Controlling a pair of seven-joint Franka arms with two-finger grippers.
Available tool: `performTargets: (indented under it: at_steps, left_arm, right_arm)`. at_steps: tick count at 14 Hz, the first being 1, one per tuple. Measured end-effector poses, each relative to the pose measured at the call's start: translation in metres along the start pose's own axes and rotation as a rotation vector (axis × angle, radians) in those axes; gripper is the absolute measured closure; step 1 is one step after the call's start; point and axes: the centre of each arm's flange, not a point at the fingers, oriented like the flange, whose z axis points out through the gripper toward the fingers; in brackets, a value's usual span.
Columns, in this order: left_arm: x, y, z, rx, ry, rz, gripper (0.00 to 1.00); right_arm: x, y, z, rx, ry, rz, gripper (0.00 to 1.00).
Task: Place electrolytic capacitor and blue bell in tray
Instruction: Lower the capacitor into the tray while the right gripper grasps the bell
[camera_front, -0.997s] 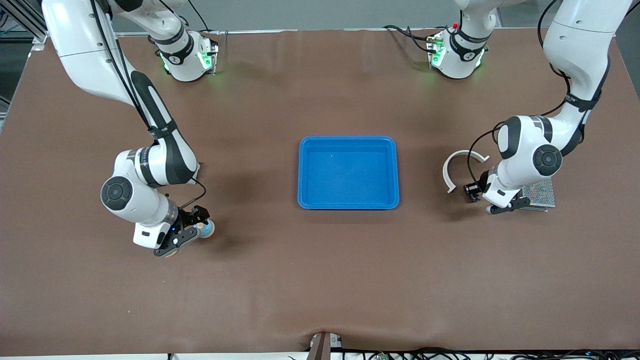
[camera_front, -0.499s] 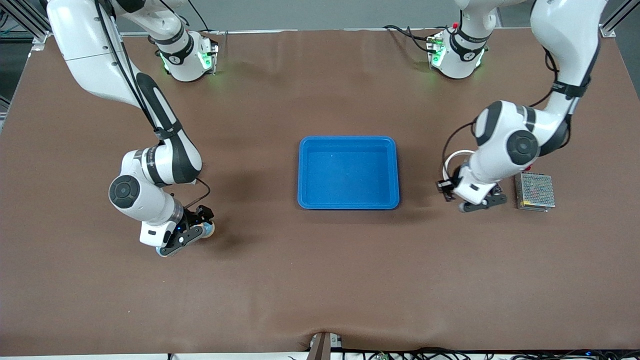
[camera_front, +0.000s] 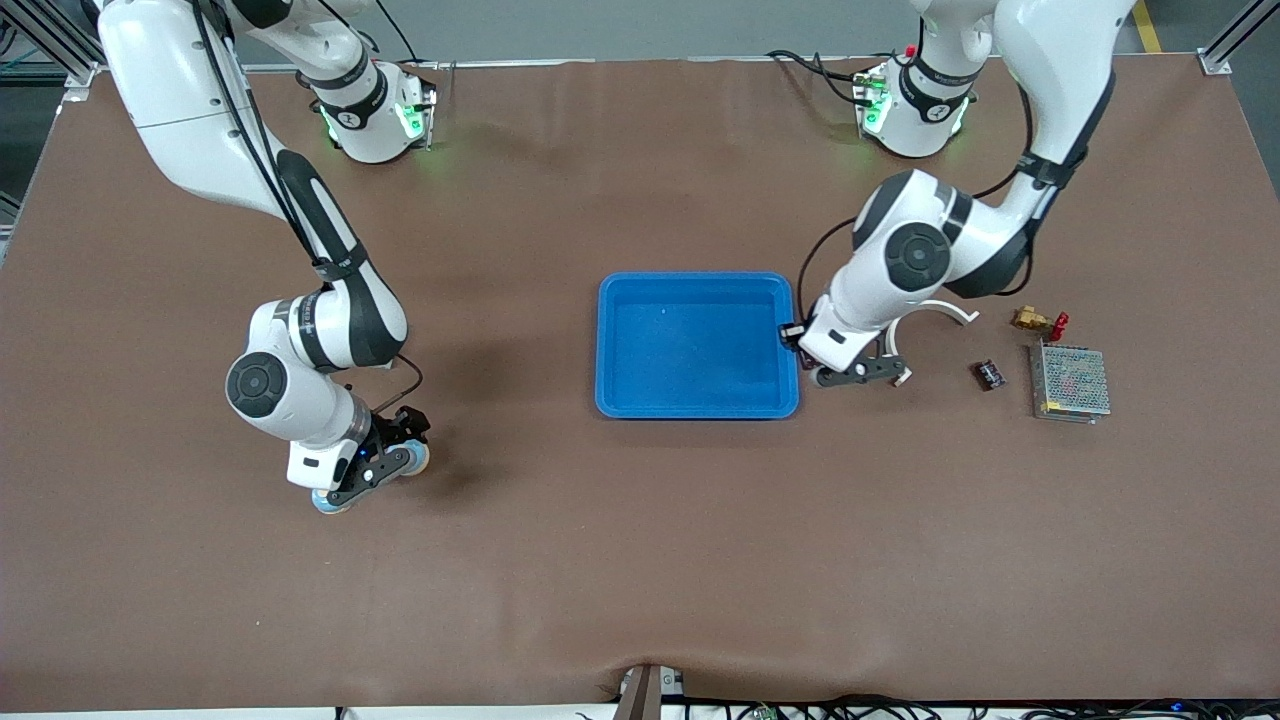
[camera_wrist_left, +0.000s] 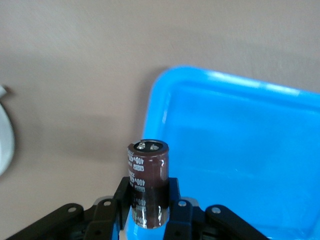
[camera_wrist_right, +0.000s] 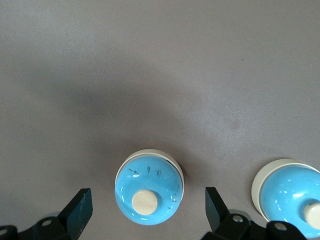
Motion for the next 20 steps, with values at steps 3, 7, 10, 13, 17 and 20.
performTargets:
  at_steps: [3,7,10,13,17,20]
  left_arm:
    - [-0.022,0.024,0.024,0.041,-0.01,0.013,0.66]
    - [-0.029,0.027,0.064,0.088,-0.044,0.006,0.66]
    - [-0.033,0.031,0.082,0.079,-0.066,-0.005,0.66]
    - [-0.034,0.03,0.092,0.081,-0.085,-0.007,0.66]
    - [-0.027,0.032,0.097,0.072,-0.093,-0.022,0.4]
    - [-0.023,0.036,0.1,0.062,-0.096,-0.039,0.08]
  right_arm:
    - [-0.002,0.0,0.009,0.003,-0.008,-0.001,0.0]
    - [-0.002,0.0,0.018,-0.001,0.001,-0.002,0.0]
    - [0.0,-0.003,0.02,-0.003,0.007,-0.008,0.0]
    - [0.001,-0.005,0.022,-0.005,0.012,-0.012,0.09]
    - [0.001,-0.004,0.022,-0.006,0.013,-0.011,0.19]
    - [-0.001,0.0,0.023,-0.009,0.011,-0.025,0.0]
